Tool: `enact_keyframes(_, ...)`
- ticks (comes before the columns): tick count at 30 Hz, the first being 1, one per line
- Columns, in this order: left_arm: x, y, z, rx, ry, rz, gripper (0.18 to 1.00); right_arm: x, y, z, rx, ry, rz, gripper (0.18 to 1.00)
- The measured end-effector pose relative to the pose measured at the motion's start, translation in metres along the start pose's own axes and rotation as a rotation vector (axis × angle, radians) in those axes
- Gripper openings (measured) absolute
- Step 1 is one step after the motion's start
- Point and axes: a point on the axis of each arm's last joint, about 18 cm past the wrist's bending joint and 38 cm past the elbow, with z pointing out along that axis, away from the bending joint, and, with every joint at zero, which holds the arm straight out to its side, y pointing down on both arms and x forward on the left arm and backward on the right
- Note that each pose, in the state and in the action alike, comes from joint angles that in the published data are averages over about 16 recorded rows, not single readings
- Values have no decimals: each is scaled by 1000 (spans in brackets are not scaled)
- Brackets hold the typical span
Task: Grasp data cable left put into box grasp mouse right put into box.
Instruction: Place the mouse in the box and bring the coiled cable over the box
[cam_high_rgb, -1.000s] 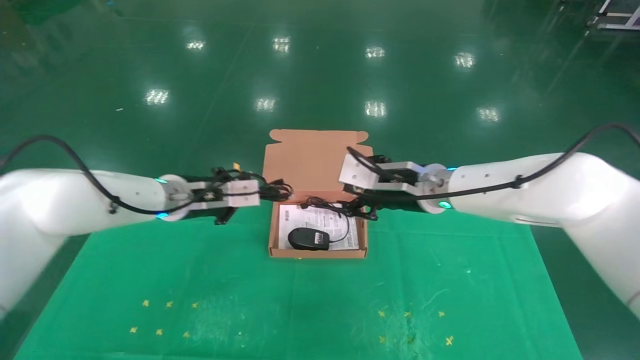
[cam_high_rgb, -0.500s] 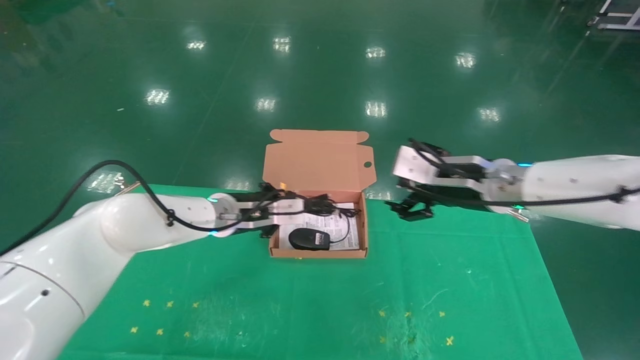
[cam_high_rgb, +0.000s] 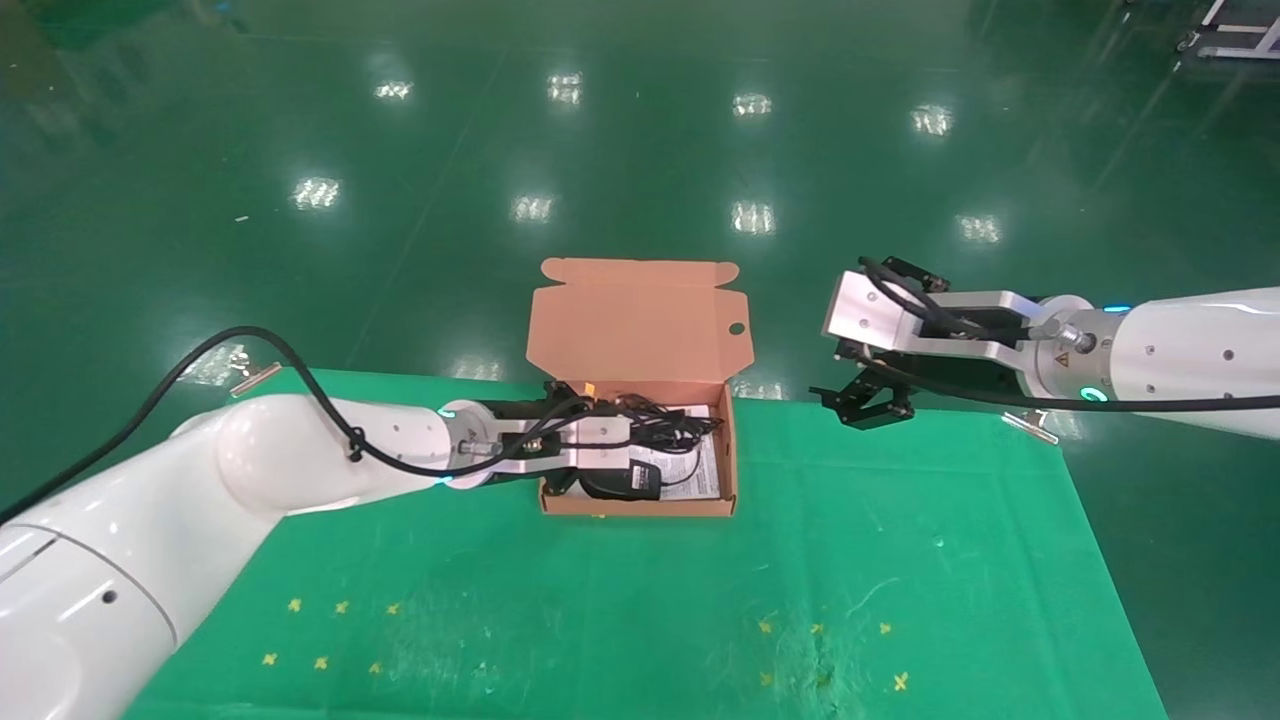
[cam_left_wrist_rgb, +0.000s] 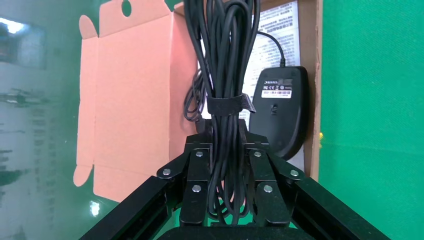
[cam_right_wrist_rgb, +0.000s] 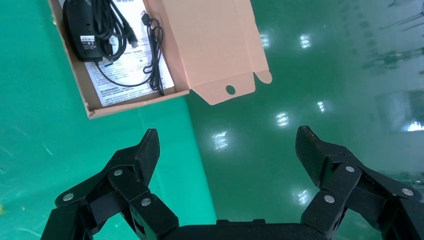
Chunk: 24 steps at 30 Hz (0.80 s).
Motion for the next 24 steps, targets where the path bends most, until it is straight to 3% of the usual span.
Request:
enact_keyframes(10,-1,1,-1,0,-3,4,340,0,0,1,1,-1,3,1001)
enact_keyframes(15,-7,1,-4,3,-18,5,415,4,-1,0,4,10,5,1001)
enact_keyframes(24,-60,4,-25,-4,-158,-11,610,33,-8,-13,4,80,-29,1001)
